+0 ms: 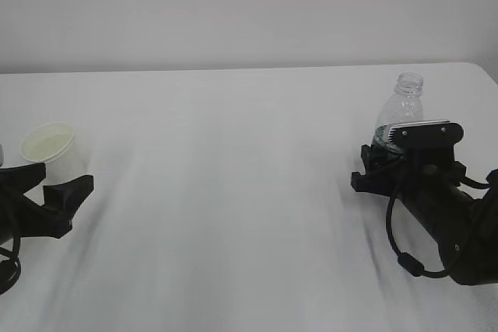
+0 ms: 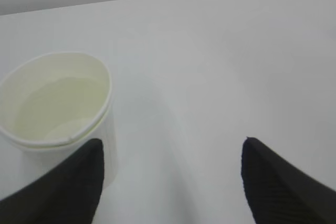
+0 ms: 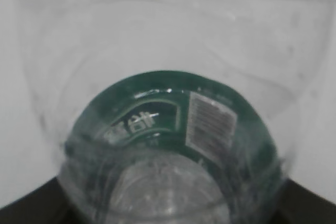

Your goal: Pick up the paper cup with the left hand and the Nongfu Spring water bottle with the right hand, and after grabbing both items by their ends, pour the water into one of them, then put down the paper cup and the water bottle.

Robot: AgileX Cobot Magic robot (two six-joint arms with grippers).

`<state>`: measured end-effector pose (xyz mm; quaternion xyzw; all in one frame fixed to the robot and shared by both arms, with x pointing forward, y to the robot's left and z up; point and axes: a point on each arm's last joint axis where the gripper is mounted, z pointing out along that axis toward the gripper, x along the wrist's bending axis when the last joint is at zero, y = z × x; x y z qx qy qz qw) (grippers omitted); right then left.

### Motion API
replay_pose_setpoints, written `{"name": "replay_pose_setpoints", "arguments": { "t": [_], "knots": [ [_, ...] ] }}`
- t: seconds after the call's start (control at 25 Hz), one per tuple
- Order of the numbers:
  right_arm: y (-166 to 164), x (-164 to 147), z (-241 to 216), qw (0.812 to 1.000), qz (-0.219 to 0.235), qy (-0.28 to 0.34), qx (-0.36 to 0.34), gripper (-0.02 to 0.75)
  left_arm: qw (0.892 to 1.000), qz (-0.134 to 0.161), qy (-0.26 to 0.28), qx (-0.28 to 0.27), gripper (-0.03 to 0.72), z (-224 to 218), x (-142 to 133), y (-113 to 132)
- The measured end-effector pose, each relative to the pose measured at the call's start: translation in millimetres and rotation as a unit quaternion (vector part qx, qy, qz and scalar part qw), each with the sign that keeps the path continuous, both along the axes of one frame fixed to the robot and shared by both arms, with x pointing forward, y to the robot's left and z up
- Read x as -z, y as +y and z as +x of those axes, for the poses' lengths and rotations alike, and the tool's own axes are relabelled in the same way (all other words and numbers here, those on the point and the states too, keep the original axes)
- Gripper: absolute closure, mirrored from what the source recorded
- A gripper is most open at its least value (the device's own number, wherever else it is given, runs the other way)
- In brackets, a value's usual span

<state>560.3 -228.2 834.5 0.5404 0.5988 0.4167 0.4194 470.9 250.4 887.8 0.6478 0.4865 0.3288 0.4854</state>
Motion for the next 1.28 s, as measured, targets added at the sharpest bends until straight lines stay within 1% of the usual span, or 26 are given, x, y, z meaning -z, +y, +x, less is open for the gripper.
{"name": "replay_pose_setpoints", "arguments": {
  "t": [0.24,0.32,0.48,0.56,0.68,1.08,1.28],
  "knots": [
    [0.0,0.0,0.0,1.0,0.0,0.0,0.0,0.269,1.0,0.0,0.0,0.0,0.101,0.0,0.0,0.0],
    [0.2,0.0,0.0,1.0,0.0,0.0,-0.001,0.235,1.0,0.0,0.0,0.0,0.101,0.0,0.0,0.0],
    [-0.3,1.8,-3.7,1.0,-0.002,0.007,-0.005,0.139,1.0,0.0,0.0,0.001,0.101,0.0,0.0,-0.1],
    [-1.0,3.4,-6.8,1.0,-0.004,0.012,-0.005,0.122,1.0,0.0,0.0,0.002,0.101,-0.1,0.0,-0.3],
    [-2.5,2.3,-12.9,1.0,-0.006,0.018,-0.007,0.116,1.0,0.0,0.0,0.003,0.101,-0.1,0.0,-0.4],
    [-6.9,-25.2,-28.6,1.0,0.0,-0.002,-0.007,0.115,1.0,0.0,0.0,0.004,0.101,-0.2,0.0,-0.7],
    [-9.1,-26.4,-37.0,1.0,-0.002,0.005,-0.008,0.115,1.0,0.001,0.002,0.002,0.101,-1.3,0.6,-0.2]
  ]
}}
